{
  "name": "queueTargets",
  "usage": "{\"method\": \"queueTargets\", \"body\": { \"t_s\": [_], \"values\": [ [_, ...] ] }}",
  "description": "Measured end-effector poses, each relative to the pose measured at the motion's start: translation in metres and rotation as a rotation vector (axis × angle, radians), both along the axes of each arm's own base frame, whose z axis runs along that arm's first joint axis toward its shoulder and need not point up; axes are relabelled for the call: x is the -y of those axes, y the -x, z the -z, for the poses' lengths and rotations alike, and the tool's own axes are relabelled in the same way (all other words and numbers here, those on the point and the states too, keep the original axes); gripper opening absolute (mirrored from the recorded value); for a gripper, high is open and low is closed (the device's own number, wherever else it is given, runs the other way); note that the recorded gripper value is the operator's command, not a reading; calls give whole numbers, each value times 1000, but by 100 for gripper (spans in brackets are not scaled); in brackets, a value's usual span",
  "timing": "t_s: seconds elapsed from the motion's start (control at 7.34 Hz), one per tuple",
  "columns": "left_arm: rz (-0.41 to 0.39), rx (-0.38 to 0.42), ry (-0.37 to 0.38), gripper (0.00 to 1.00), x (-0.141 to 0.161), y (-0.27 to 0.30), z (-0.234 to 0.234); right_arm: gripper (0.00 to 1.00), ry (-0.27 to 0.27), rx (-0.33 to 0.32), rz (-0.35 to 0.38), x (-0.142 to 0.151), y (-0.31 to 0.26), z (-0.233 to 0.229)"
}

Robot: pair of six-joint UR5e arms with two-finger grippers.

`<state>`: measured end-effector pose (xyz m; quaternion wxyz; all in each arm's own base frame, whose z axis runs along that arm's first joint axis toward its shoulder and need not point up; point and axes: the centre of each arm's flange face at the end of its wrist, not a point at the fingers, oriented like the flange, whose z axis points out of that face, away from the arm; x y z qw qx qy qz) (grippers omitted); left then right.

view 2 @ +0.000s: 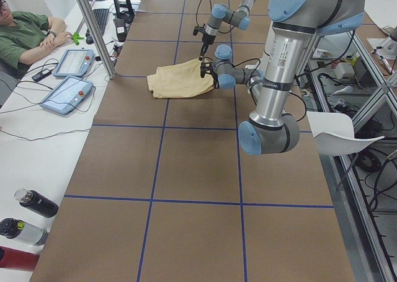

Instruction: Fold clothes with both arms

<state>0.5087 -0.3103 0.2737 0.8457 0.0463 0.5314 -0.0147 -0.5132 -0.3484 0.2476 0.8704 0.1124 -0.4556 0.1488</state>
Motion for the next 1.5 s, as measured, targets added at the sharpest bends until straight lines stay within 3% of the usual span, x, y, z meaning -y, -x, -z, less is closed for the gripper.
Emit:
{"method": "queueTargets", "body": {
  "t_s": [0.27,0.68,0.95,1.5],
  "values": [
    [-55,-35,20,0,-46,5,12,0,12,-1,13,-43,-12,2],
    [-82,-32,66,0,-86,16,35,0,6,-12,13,-61,-10,-4],
    [-51,2,70,0,-70,23,46,0,2,-4,4,-57,-11,1],
    [59,77,-50,0,24,59,99,0,-2,-19,-84,-1,-30,40]
  ]
}}
